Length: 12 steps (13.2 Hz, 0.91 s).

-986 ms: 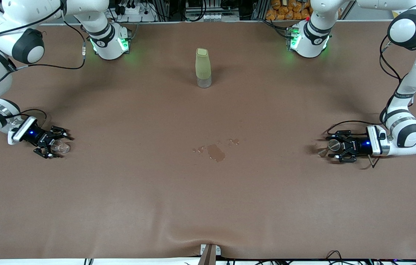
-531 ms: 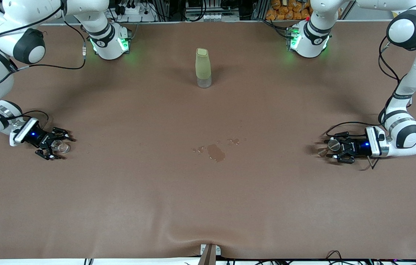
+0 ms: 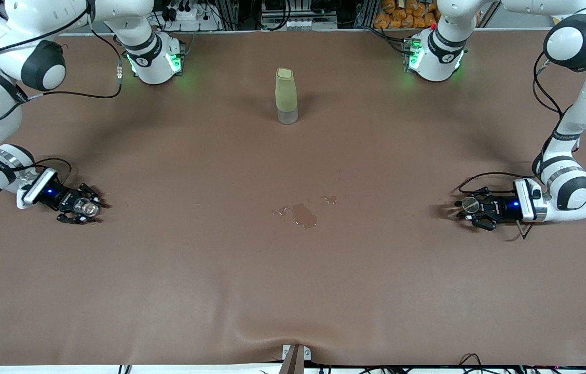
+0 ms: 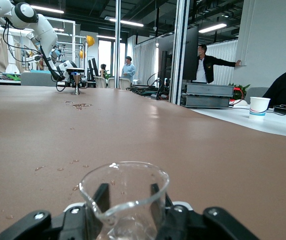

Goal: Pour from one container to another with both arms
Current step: 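Close the right gripper on the beaker while the left gripper grasps the jigger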

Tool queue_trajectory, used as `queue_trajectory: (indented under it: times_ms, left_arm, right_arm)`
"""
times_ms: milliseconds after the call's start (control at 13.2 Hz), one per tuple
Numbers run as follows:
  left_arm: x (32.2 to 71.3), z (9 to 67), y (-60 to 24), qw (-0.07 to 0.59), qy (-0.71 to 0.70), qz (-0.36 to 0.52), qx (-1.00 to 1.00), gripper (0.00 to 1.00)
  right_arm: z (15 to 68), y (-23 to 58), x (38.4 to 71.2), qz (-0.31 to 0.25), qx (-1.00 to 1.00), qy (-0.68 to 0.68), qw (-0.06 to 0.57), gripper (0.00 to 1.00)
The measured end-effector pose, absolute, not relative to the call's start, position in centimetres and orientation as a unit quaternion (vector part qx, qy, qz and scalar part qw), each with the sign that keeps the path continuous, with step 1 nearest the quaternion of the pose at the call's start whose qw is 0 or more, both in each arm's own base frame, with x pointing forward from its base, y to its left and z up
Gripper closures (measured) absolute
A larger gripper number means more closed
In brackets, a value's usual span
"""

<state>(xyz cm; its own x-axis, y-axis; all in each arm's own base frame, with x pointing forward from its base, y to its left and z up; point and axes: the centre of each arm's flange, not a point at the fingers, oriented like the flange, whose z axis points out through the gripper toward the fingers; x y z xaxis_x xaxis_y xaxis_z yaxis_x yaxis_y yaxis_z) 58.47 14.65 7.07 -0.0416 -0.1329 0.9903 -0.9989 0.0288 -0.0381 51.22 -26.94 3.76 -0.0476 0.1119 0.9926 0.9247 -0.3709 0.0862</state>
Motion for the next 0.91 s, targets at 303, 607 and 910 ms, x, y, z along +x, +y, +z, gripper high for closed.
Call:
queue_trajectory:
  times_ms: [303, 607, 910]
  left_arm:
    - [58.6, 7.2, 14.0, 0.466, -0.551, 0.467, 0.511, 0.79]
    - [59.9, 8.0, 13.9, 0.452, -0.566, 0.469, 0.506, 0.79]
    - [60.9, 8.5, 12.1, 0.457, -0.574, 0.461, 0.498, 0.79]
  right_arm:
    - [3.8, -26.3, 51.6, -0.575, -0.592, -0.437, 0.358, 0.83]
    - [5.1, -24.2, 53.4, -0.565, -0.585, -0.442, 0.377, 0.85]
    - [9.2, -21.9, 56.2, -0.56, -0.569, -0.458, 0.391, 0.85]
